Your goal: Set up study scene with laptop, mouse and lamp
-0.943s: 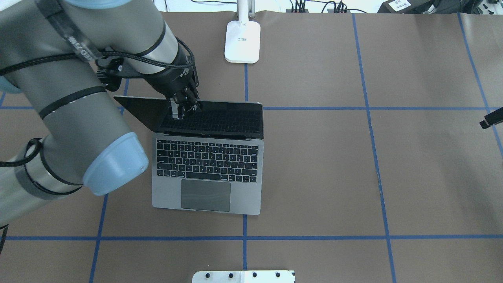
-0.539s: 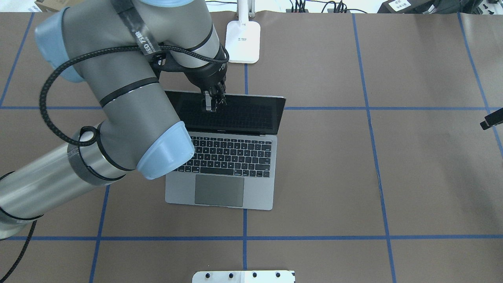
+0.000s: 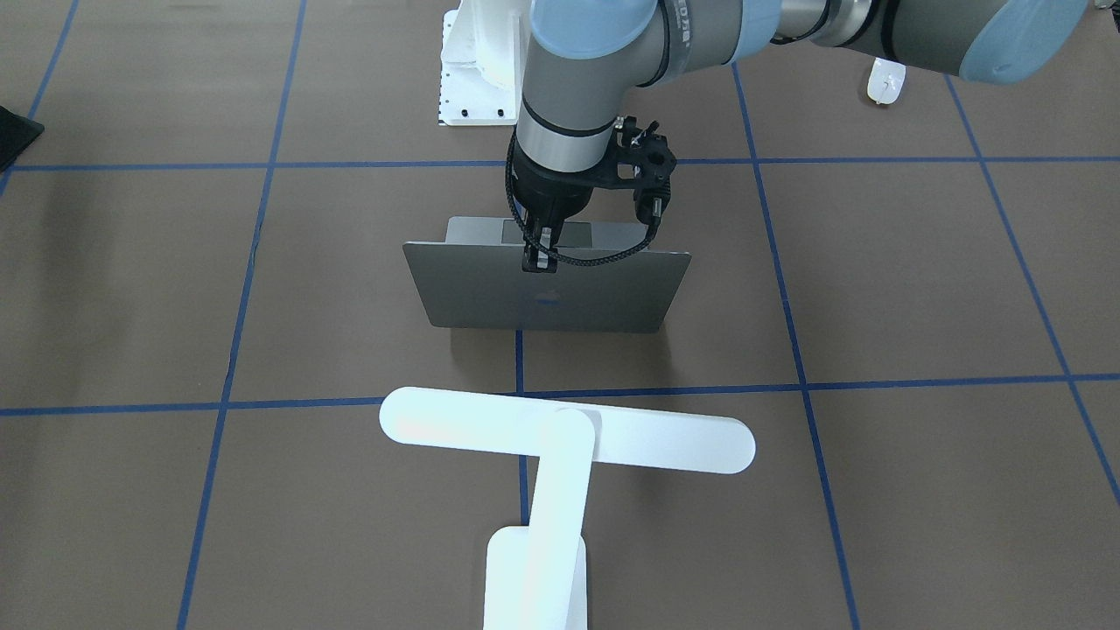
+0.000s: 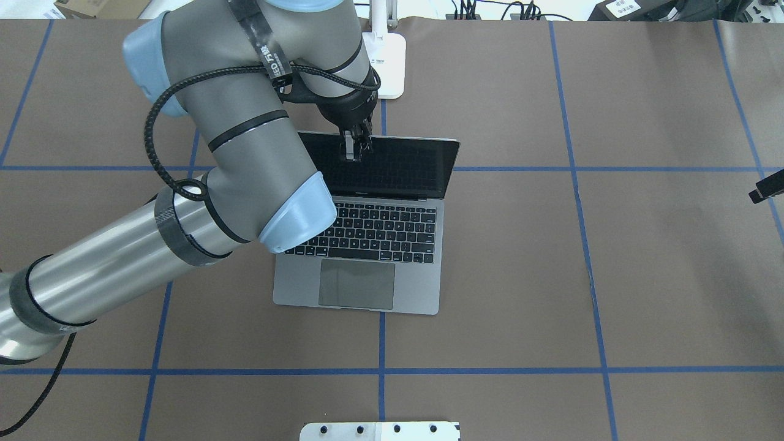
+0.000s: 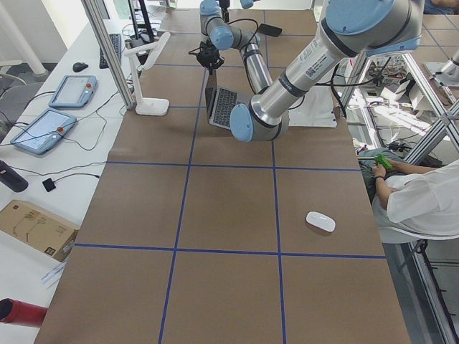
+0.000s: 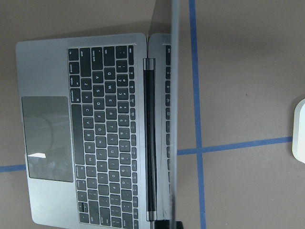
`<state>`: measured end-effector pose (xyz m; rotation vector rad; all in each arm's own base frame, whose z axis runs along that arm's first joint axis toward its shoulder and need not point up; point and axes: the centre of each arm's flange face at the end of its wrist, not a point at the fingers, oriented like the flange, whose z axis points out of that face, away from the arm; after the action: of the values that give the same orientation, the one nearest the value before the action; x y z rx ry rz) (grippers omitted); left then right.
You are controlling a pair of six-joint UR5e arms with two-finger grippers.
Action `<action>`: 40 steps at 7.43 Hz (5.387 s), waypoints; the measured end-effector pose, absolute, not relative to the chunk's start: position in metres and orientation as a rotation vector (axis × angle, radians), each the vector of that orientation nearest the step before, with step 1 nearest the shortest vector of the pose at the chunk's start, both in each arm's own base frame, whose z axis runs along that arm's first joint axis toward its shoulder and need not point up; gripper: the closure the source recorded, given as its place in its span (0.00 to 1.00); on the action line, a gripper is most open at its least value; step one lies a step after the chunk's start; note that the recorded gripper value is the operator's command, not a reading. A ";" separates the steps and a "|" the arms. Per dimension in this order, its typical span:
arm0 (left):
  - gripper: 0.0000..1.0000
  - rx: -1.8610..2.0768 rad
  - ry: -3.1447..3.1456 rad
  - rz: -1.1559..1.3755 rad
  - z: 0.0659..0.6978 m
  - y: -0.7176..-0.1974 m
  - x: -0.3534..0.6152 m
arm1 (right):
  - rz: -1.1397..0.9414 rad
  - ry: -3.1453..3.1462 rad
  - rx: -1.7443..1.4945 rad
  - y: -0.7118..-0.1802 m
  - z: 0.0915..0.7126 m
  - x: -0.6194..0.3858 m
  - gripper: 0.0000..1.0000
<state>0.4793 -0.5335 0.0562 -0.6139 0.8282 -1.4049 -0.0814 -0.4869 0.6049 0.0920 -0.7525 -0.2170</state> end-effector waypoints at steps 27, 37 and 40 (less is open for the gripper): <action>0.18 -0.503 0.957 -1.489 0.118 -0.600 0.425 | -0.214 -0.752 0.083 -0.498 0.609 -0.086 0.00; 0.01 0.008 0.780 -0.393 0.438 -0.482 0.120 | -0.264 -0.815 0.164 -0.408 0.641 -0.060 0.00; 0.00 0.108 0.742 -0.013 0.528 -0.465 0.030 | -0.248 -0.731 0.176 -0.408 0.656 -0.054 0.00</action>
<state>0.0295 -0.4645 0.5278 0.1082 0.7424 -0.0126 -0.0537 -0.4082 0.6557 0.1756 -0.7311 -0.2484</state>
